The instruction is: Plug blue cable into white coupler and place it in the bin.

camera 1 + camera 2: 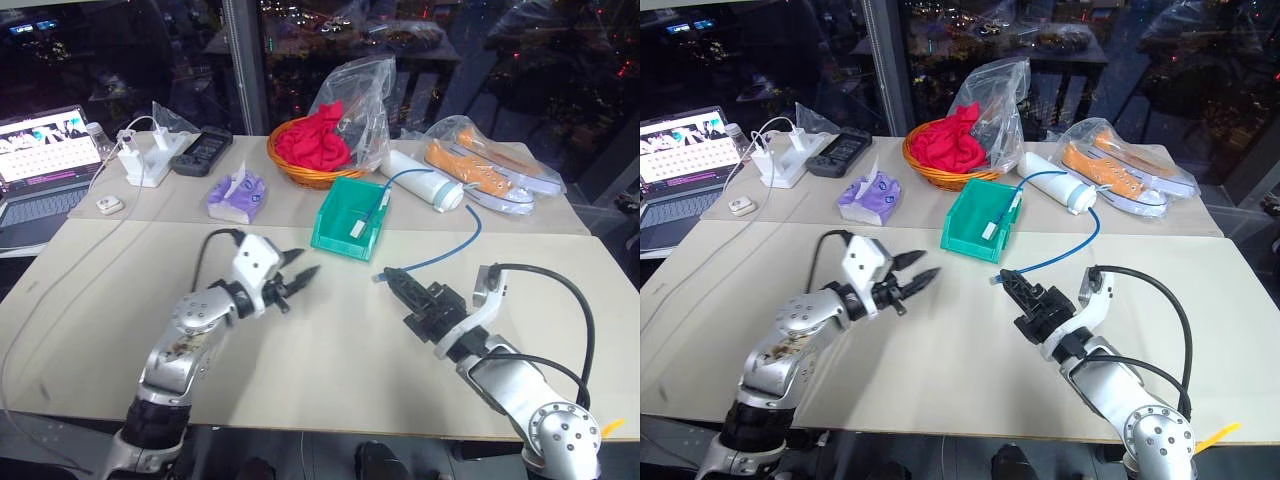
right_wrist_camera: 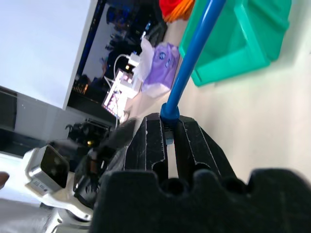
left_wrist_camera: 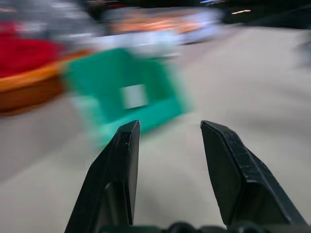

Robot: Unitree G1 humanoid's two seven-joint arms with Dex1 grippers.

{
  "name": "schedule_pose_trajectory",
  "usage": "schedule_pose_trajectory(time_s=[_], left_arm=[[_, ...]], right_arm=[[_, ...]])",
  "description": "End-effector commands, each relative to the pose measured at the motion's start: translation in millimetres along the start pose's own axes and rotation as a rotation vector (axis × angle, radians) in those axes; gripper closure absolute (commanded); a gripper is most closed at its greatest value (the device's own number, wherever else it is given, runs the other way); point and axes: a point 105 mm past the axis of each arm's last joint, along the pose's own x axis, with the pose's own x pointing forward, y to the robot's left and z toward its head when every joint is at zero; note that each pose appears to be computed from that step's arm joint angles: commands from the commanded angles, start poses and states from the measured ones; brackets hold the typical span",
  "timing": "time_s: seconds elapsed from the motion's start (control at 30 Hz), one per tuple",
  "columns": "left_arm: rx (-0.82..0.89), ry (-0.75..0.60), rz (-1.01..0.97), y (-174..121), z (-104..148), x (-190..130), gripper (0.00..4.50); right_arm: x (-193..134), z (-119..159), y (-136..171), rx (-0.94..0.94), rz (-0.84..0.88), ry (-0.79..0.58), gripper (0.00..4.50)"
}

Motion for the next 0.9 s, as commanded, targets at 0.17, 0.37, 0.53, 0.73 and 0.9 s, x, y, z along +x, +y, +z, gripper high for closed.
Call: schedule_pose_trajectory(time_s=[0.17,0.37,0.53,0.73,0.9], left_arm=[[-0.029,0.005,0.42,15,16,-55,2.35],[-0.147,0.129,0.558,18,-17,-85,1.68],[-0.211,0.214,0.577,16,-36,-100,0.02],[-0.243,0.289,0.529,17,-65,-100,0.02],[-0.247,0.31,0.506,22,-81,-94,0.02]], right_arm=[[11,-2,12,-0.004,0.082,0.046,4.5],[20,-12,12,0.005,0.101,0.106,4.5],[23,-18,13,-0.006,0.116,0.153,4.5],[26,-19,14,-0.004,0.127,0.158,4.5],[27,-17,14,-0.01,0.129,0.15,4.5]])
